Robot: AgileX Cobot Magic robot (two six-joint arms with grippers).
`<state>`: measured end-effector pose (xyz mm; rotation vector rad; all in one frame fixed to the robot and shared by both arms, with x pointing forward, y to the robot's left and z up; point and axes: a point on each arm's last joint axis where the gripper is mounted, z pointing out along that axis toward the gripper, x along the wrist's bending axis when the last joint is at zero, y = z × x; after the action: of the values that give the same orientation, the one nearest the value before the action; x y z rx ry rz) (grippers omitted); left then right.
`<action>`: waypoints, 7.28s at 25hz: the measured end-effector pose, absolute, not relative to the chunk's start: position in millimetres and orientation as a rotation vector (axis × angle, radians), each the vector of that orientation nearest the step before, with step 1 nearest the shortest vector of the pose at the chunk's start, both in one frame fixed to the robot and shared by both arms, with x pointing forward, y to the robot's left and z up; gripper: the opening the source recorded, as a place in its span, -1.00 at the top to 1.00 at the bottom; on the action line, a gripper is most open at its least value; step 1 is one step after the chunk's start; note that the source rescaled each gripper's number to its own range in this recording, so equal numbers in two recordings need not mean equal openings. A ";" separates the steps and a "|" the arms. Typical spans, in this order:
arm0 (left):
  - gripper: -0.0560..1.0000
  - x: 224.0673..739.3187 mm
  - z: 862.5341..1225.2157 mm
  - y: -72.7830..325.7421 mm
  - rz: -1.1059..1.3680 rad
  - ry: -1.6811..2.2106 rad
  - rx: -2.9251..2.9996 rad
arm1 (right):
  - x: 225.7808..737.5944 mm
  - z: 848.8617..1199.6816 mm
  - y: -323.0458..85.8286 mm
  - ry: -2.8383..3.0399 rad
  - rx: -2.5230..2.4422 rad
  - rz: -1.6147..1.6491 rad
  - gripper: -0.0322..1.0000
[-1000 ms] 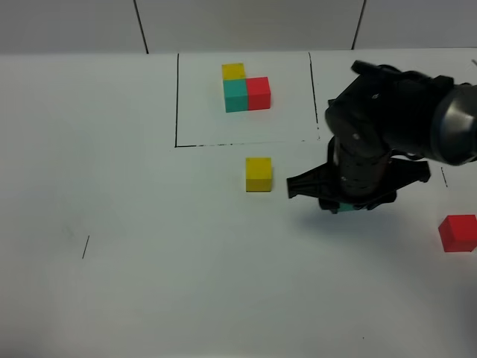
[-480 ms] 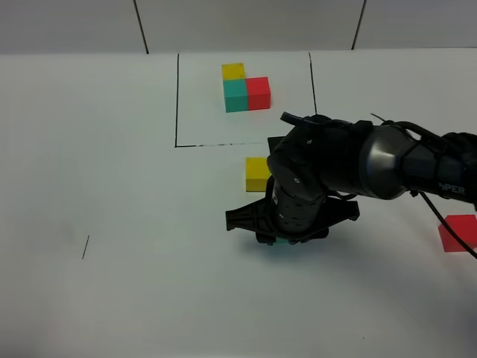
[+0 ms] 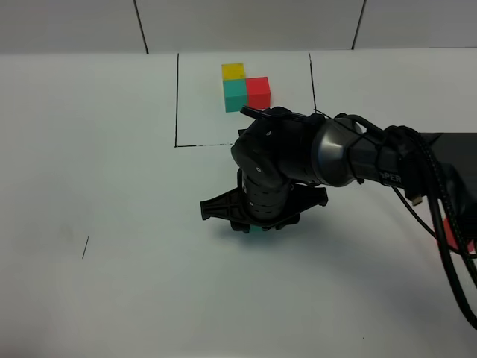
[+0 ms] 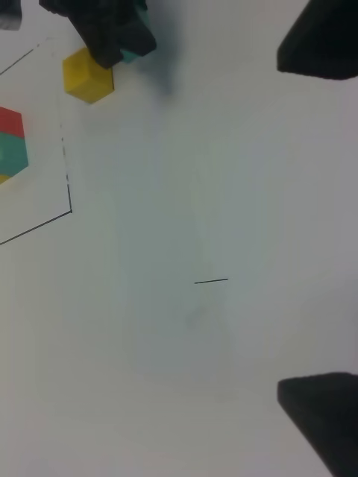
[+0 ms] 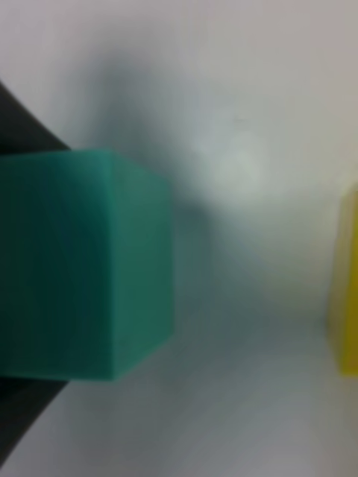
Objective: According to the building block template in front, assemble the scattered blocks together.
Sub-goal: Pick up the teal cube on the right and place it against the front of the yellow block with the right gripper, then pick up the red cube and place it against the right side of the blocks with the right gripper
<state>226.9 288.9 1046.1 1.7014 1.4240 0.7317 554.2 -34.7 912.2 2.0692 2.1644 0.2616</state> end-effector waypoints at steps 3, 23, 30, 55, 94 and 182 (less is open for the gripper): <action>-0.68 226.9 1046.1 288.9 0.732 1.424 1.701 | 559.2 907.3 -30.0 2.167 2.067 0.237 0.55; -0.68 227.0 1046.1 288.9 0.731 1.425 1.702 | 577.7 887.2 -29.5 2.095 2.143 0.276 0.55; -0.68 227.0 1046.1 288.9 0.731 1.425 1.702 | 584.2 887.4 -35.2 2.056 2.175 0.298 0.55; -0.68 227.0 1046.1 288.9 0.731 1.425 1.702 | 591.8 887.7 -43.1 2.029 2.176 0.311 0.55; -0.68 227.0 1046.1 288.9 0.731 1.425 1.702 | 583.9 914.6 -28.4 2.088 2.159 0.475 -0.36; -0.68 227.0 1046.1 288.9 0.731 1.425 1.702 | 524.3 892.0 -347.9 2.175 2.152 0.250 0.05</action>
<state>227.0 288.9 1046.1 1.7020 1.4246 0.7311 524.3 -347.9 892.0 2.1520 2.1746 0.2503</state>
